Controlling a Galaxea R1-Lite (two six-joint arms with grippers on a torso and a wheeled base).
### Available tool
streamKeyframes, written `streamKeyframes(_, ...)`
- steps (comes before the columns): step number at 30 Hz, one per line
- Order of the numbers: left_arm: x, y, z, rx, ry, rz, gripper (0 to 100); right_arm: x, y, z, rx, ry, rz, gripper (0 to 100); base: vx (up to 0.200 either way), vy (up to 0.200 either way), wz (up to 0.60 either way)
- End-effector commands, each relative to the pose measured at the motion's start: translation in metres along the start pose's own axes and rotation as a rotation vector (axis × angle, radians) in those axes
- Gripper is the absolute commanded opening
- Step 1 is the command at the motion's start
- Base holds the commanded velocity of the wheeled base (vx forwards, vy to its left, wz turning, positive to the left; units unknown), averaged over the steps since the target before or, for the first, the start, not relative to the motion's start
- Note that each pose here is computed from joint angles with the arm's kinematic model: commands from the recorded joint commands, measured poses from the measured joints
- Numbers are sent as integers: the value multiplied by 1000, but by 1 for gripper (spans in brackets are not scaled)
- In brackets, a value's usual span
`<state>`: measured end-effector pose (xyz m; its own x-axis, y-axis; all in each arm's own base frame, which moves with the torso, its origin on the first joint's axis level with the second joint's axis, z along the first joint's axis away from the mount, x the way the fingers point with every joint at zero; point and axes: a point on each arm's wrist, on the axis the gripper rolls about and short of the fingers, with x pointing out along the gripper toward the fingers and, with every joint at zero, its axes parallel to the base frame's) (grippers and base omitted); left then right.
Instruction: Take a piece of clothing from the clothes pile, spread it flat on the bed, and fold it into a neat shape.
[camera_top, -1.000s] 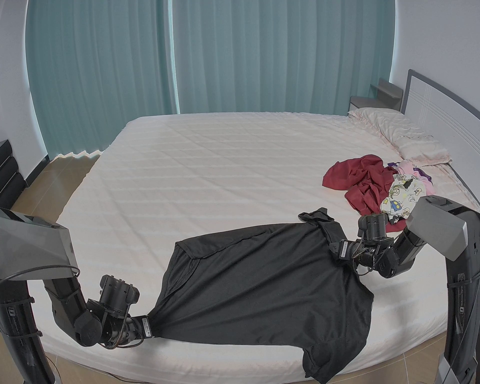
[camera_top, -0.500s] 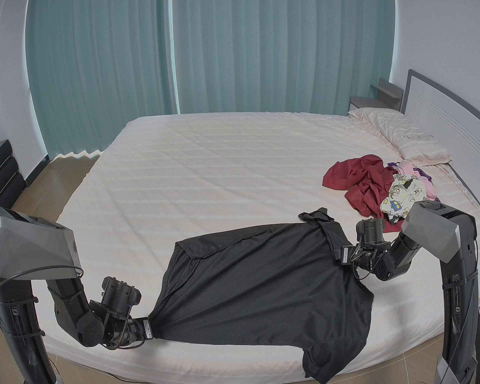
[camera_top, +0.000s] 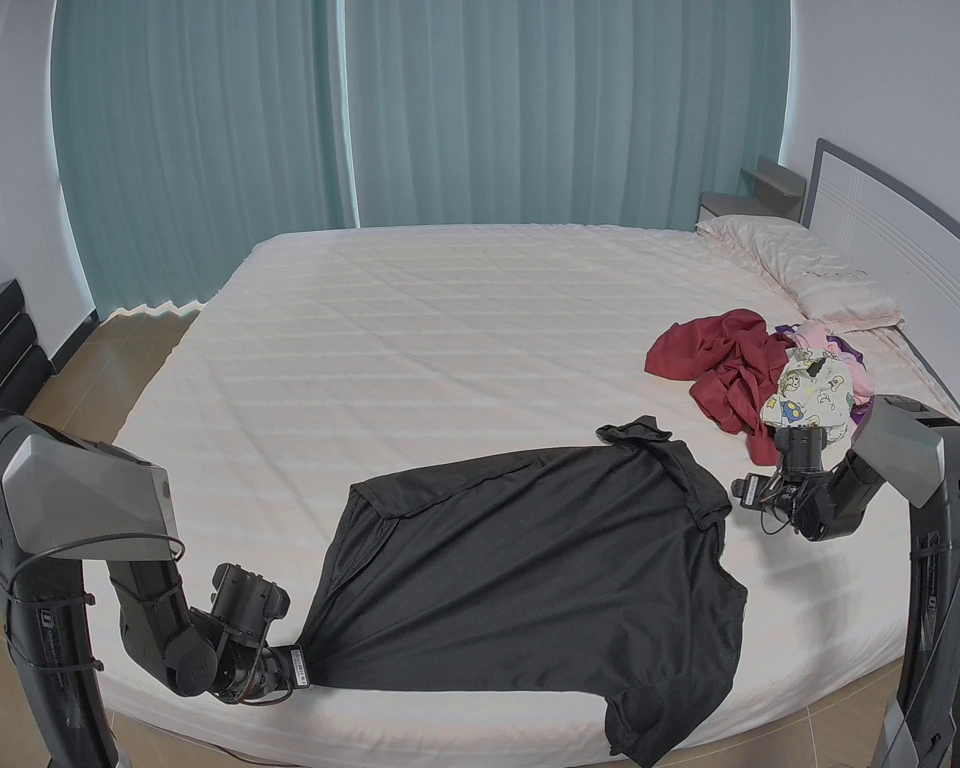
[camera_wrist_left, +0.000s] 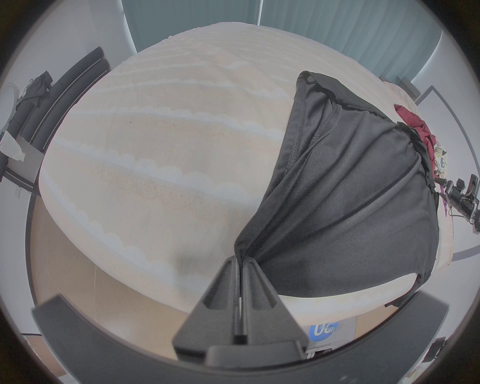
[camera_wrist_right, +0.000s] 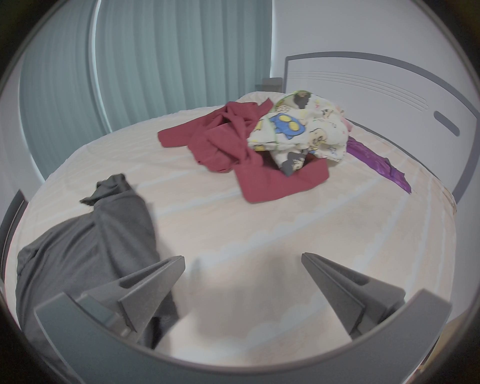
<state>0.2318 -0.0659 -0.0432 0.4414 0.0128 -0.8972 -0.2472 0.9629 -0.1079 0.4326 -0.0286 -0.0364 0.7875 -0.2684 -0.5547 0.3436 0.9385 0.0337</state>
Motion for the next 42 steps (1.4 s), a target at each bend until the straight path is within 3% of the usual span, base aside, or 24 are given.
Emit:
streamKeyframes(1,2,1,-2,1,10,7,0,5,-13,10,31,-28,-24,100,0,0,0)
streamKeyframes(5,2,1,-2,1,10,7,0,-4,-8,20,97,-50,1,100,0,0,0)
streamKeyframes(7,2,1,-2,1,10,7,0,-14,3,24,111,-48,54,100,0,0,0)
streamKeyframes(10,2,0,-2,4,13,5,0,-27,24,13,76,-10,131,100,0,0,0)
streamKeyframes(15,2,0,-2,5,11,4,0,-27,55,-12,14,40,176,100,0,0,0)
streamKeyframes(23,2,-1,-3,8,15,2,0,-1,73,-27,-17,14,112,100,0,0,0)
streamKeyframes(30,3,-1,-4,12,22,2,0,16,66,-19,2,-24,40,100,0,0,0)
streamKeyframes(36,3,0,-5,11,25,4,0,34,28,9,81,-99,-66,100,0,0,0)
streamKeyframes(42,5,0,-5,13,29,6,0,42,-6,18,132,-119,-123,100,0,0,0)
